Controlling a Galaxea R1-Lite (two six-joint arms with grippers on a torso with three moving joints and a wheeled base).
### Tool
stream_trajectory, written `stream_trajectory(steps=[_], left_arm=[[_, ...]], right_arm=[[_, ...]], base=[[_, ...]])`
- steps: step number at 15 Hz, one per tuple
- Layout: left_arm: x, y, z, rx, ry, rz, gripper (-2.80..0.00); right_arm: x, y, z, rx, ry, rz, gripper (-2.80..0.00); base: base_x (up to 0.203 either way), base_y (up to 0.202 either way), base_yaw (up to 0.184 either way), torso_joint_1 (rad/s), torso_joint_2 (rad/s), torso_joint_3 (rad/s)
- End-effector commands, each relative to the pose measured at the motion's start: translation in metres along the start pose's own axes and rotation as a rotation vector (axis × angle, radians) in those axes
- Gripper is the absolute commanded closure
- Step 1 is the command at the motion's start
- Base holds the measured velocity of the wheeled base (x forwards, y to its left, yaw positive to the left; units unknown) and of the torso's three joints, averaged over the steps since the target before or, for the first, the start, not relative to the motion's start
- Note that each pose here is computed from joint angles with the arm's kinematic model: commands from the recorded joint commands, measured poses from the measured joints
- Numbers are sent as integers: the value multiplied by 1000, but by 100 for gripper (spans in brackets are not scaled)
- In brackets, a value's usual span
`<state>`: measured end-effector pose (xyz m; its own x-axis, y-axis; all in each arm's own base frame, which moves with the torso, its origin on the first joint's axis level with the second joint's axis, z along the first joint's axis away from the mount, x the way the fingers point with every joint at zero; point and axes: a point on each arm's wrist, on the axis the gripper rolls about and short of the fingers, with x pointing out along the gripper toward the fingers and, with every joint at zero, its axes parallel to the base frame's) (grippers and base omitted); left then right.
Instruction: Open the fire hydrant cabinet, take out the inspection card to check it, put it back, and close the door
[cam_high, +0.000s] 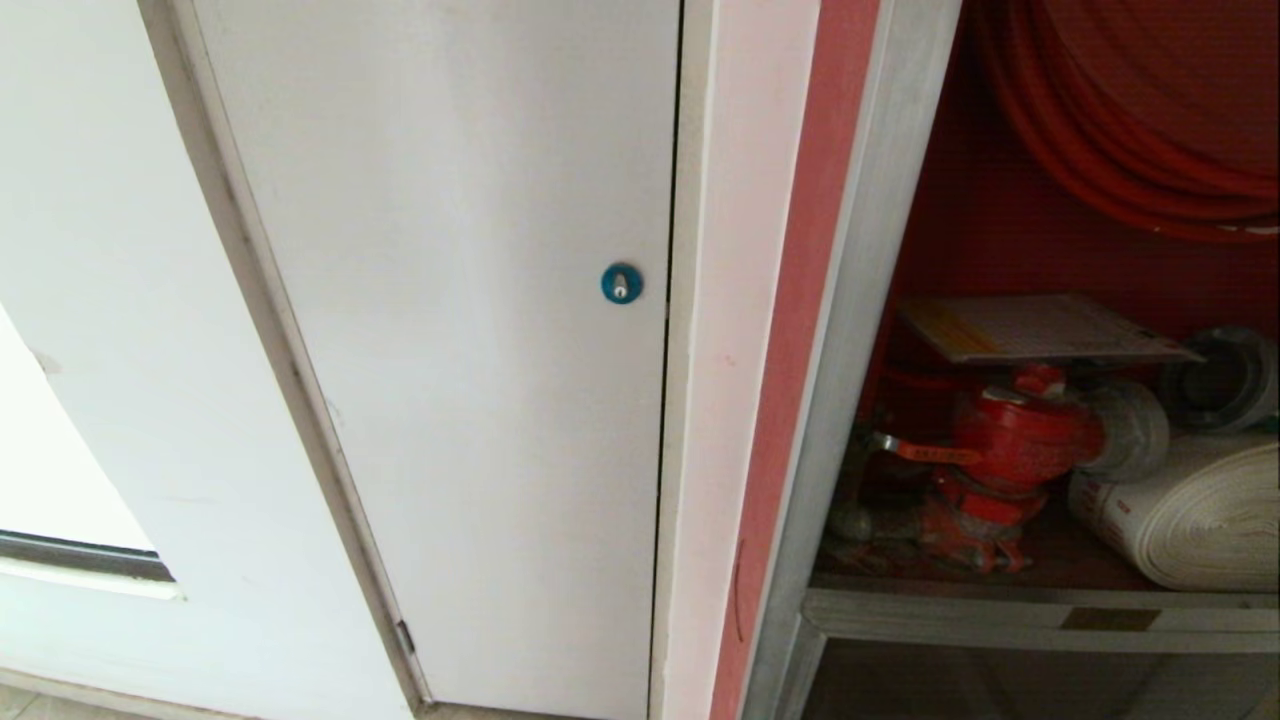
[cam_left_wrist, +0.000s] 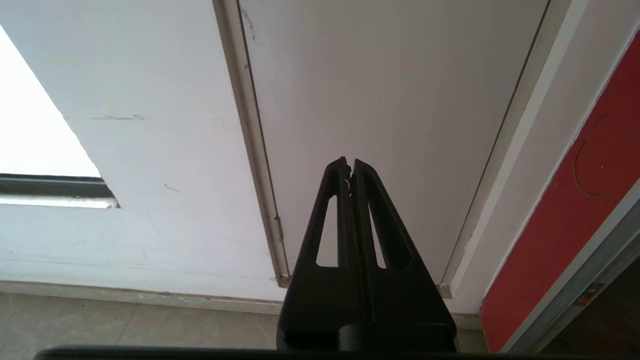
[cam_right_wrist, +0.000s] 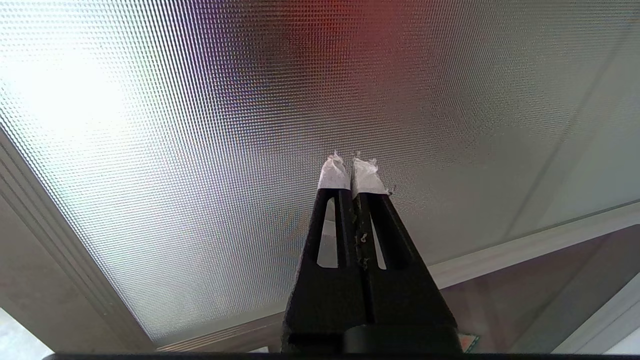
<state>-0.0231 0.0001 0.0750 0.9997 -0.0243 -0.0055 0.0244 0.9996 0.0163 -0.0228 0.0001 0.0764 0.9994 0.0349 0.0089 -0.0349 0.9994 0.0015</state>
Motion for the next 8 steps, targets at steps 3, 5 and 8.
stream_trajectory(steps=[3,5,8], left_arm=[[0,0,0,0,2,-1,0],[0,0,0,0,2,-1,0],[0,0,0,2,2,0,0]], right_arm=[[0,0,-1,0,6,0,0],[0,0,-1,0,6,0,0],[0,0,-1,0,6,0,0]], base=[[0,0,0,0,0,0],[0,0,0,0,0,0],[0,0,0,0,0,0]])
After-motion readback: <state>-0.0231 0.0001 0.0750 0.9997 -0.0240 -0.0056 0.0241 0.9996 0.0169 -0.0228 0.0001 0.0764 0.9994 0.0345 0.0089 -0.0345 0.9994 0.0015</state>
